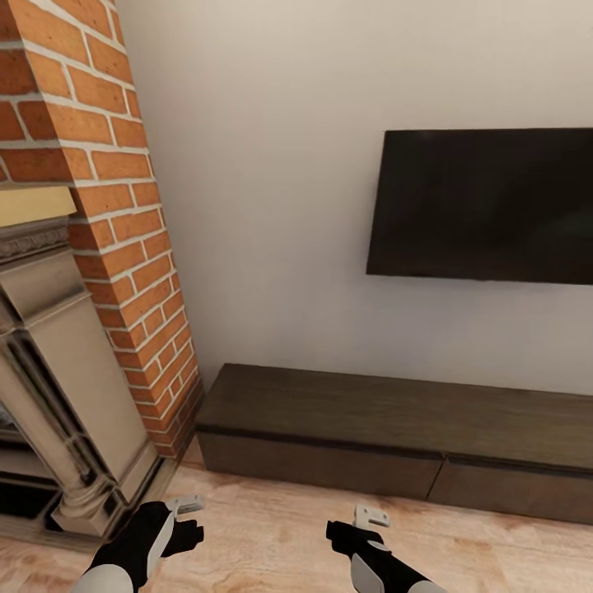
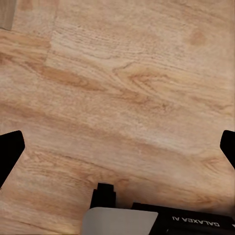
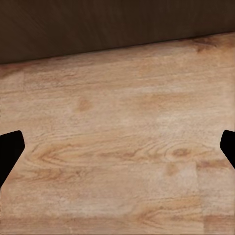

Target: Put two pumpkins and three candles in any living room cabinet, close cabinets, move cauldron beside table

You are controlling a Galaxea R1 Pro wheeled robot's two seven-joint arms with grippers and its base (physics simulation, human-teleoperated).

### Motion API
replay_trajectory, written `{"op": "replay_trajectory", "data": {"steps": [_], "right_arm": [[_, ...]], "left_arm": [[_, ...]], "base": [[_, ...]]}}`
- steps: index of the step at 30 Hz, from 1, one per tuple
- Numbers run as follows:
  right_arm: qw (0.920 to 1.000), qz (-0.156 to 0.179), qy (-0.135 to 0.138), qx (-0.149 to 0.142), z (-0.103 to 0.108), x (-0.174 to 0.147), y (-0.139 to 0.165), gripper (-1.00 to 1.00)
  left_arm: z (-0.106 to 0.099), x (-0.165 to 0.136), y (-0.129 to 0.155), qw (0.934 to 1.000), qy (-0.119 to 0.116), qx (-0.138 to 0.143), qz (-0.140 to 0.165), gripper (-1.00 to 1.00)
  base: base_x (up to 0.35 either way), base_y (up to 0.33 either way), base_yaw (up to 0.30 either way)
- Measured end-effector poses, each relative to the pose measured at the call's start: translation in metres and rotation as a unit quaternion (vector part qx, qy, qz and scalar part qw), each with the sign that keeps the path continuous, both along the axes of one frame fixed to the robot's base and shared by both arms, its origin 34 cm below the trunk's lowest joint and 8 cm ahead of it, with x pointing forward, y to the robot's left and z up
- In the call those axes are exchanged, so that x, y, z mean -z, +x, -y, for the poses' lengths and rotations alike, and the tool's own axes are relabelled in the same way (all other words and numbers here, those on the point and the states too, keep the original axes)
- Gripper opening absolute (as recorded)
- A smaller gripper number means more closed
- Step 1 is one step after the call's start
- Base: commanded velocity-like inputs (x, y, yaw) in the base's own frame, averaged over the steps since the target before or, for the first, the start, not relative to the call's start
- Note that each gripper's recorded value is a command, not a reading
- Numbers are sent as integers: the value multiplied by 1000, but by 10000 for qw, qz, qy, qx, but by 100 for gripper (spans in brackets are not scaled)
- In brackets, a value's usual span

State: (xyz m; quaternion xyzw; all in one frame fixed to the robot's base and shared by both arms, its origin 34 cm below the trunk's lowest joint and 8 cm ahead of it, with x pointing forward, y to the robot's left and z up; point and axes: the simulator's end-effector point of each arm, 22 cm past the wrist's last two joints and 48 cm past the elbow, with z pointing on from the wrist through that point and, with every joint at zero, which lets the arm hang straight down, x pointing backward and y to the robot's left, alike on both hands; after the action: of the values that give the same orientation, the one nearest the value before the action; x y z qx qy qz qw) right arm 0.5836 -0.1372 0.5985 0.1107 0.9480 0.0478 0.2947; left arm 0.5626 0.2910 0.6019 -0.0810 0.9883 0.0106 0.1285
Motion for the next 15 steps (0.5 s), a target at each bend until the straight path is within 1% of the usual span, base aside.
{"op": "replay_trajectory", "data": {"steps": [3, 8, 11, 15], "right_arm": [[10000, -4, -8, -3, 0, 0, 0, 100], [10000, 6, 6, -5, 0, 0, 0, 100], [10000, 8, 11, -9, -1, 0, 0, 100], [10000, 6, 16, -6, -1, 0, 0, 100]], "left_arm": [[0, 0, 0, 10000, -1, 3, 1, 100], [0, 0, 0, 10000, -3, 4, 2, 100], [0, 0, 0, 10000, -2, 4, 2, 100], [0, 0, 0, 10000, -2, 4, 2, 100]], "base": [[122, 24, 0], [29, 5, -7], [5, 1, -170], [54, 36, -251]]}}
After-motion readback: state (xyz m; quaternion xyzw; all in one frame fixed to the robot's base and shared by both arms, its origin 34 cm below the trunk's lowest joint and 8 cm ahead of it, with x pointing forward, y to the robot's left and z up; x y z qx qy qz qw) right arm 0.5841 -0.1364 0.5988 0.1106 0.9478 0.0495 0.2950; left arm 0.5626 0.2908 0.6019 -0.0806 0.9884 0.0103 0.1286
